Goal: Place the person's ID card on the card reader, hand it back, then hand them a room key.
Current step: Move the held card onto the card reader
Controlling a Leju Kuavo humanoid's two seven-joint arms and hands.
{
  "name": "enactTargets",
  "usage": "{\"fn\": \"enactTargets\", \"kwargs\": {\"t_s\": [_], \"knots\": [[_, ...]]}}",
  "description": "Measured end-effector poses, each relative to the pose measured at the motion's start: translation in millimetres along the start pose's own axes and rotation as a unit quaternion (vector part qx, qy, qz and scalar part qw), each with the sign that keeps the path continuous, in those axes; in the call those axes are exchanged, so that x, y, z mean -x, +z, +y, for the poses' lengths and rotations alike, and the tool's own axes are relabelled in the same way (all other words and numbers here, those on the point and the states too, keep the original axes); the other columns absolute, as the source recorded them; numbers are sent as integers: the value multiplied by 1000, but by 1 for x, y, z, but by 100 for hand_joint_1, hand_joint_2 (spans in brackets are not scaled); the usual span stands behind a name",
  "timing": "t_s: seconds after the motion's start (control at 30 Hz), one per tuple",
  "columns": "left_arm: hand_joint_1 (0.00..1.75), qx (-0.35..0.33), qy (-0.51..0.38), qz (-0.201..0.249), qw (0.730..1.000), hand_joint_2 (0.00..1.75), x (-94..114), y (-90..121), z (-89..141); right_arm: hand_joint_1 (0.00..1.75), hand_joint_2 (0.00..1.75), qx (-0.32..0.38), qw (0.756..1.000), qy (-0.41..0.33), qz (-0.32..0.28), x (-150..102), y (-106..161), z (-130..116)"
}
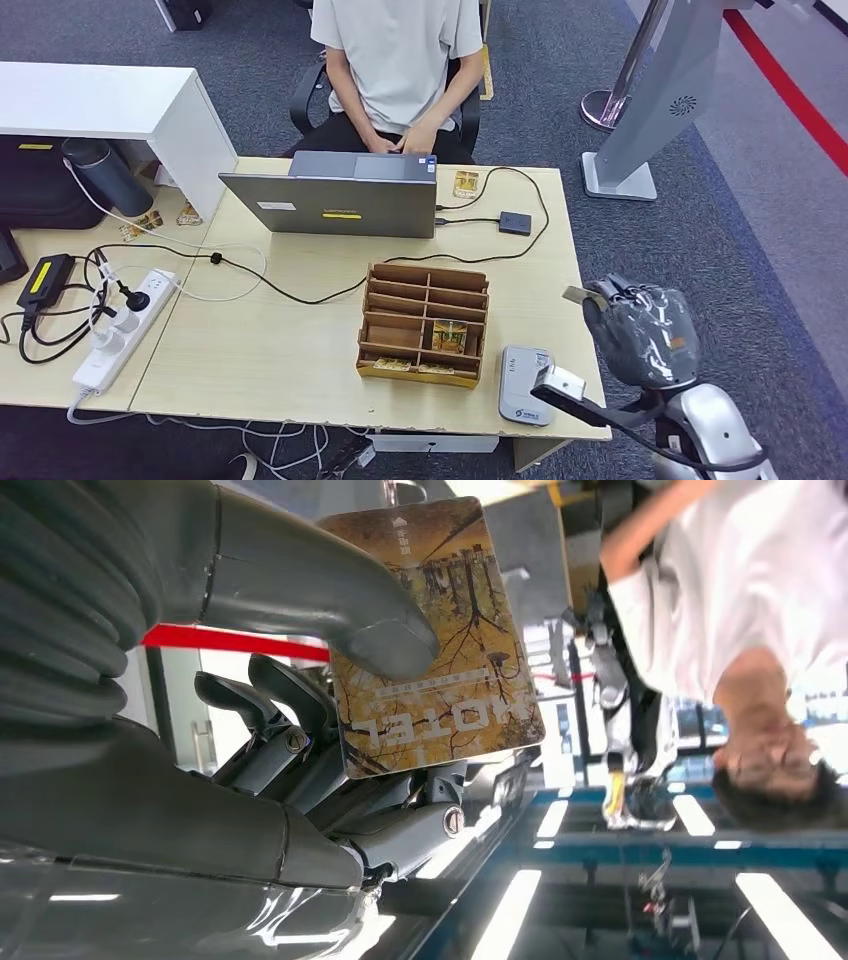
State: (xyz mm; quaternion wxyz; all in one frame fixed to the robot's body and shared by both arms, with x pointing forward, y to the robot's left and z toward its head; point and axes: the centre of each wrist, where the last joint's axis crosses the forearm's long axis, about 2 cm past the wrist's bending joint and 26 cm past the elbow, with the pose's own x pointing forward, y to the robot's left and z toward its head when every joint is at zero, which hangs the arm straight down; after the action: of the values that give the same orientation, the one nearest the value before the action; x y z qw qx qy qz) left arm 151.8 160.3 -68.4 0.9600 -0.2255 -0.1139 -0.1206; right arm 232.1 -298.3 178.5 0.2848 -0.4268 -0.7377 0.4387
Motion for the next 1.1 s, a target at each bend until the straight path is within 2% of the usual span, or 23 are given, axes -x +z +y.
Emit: {"fn": "enactTargets", "kwargs": {"t_s": [0.37, 0.63, 1.1], "knots": [[0, -5, 0, 5, 1000, 175, -5, 0, -4, 175, 175, -67, 998, -13, -19, -20, 9, 36], [0, -4, 1, 9, 1000, 175, -7, -1, -4, 175, 175, -101, 994, -25, -17, -28, 19, 52], [0, -11, 10, 12, 1000, 175, -8, -1, -5, 175, 175, -167, 986, -4, 8, -33, 54, 80]]}}
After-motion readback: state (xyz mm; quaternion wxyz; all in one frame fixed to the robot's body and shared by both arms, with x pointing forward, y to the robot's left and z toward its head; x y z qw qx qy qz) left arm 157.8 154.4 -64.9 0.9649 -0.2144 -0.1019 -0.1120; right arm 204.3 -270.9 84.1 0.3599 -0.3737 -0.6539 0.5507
